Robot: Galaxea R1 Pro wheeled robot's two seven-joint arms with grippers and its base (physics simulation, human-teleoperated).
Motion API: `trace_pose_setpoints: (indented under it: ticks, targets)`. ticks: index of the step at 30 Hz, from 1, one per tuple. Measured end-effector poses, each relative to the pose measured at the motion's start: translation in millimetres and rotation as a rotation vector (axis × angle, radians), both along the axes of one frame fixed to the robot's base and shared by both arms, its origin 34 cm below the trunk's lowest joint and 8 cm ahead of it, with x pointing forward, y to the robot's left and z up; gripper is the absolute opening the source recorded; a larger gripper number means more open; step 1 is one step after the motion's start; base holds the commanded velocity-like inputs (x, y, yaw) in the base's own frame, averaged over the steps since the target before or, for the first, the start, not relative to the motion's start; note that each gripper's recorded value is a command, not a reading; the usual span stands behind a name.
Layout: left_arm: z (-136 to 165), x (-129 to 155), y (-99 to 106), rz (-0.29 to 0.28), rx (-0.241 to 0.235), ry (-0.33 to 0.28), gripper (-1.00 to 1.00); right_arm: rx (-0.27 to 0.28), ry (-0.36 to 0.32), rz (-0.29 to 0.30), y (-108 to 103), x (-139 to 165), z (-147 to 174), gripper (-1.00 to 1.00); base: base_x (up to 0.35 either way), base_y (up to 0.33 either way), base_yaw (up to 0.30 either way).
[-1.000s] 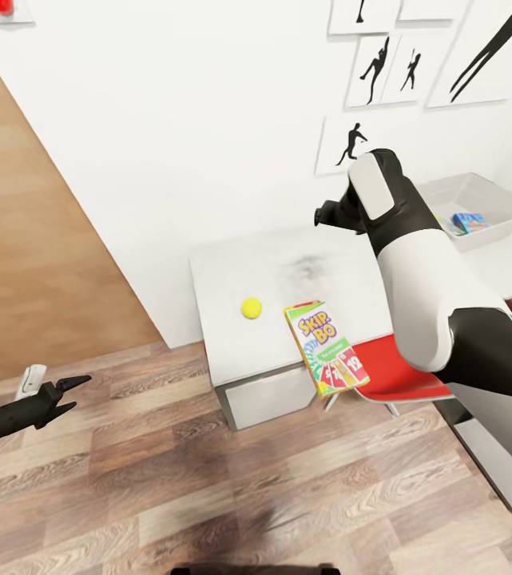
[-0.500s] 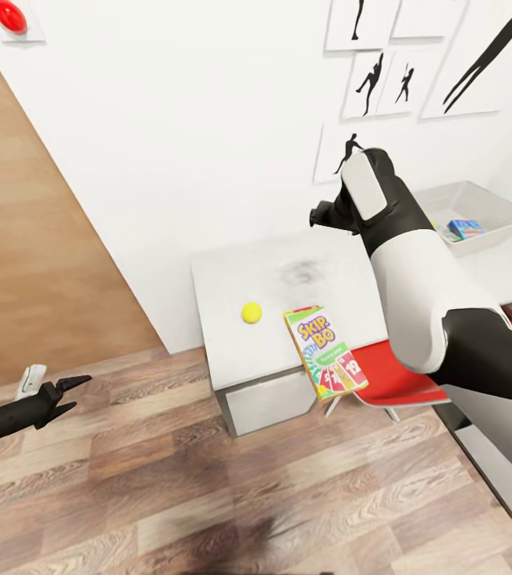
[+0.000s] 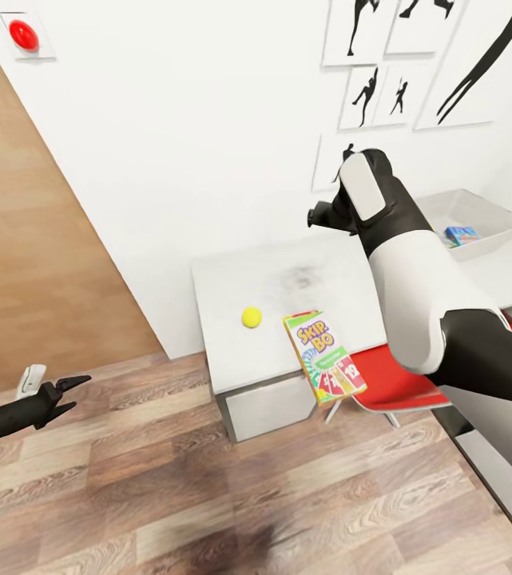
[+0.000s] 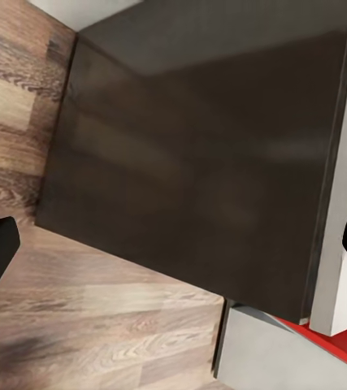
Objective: Put all the toys in the child's room - the three board games (two on the bed and one on the table), the two jigsaw puzzles on the table, and the tennis ball on the table - inside the toy box on the table in the child's room.
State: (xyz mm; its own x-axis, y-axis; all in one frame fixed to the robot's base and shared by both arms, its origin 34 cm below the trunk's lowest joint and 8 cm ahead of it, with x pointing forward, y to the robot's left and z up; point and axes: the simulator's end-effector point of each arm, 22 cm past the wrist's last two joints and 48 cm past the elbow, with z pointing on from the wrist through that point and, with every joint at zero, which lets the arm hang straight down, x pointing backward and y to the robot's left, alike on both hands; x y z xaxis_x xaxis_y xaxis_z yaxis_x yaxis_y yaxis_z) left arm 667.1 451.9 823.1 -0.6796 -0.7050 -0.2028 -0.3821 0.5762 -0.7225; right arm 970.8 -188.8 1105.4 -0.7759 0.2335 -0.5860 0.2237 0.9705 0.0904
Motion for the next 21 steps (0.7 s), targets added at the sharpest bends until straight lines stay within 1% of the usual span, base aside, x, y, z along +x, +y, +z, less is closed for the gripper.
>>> trace_pose_setpoints:
  ticks: [2,8,14,16,19,21]
  targets:
    - [1.8,0.6,0.0,0.0,0.0,-0.003,1.0,0.004,-0.002,0.001,0.8,-1.0,1.4,1.0,0.0,0.0,0.0]
    - [6.6,1.8,-0.8,-0.001,-0.001,-0.012,1.0,0.018,0.039,0.01,5.5,-15.1,-21.6,1.0,0.0,0.0,0.0]
    - [11.7,3.0,-1.2,-0.002,-0.001,-0.021,1.0,0.028,0.057,0.019,10.7,-23.6,-29.2,1.0,0.0,0.0,0.0]
    - [13.4,3.4,-1.4,-0.002,-0.001,-0.024,1.0,0.039,0.072,0.021,12.8,-29.0,-38.5,1.0,0.0,0.0,0.0]
    - [16.0,4.2,-1.5,-0.003,-0.001,-0.028,1.0,0.08,0.108,0.028,21.2,-40.7,-58.3,1.0,0.0,0.0,0.0]
    - [17.9,4.6,-1.6,-0.003,-0.001,-0.032,1.0,0.103,0.119,0.032,26.1,-45.3,-64.1,1.0,0.0,0.0,0.0]
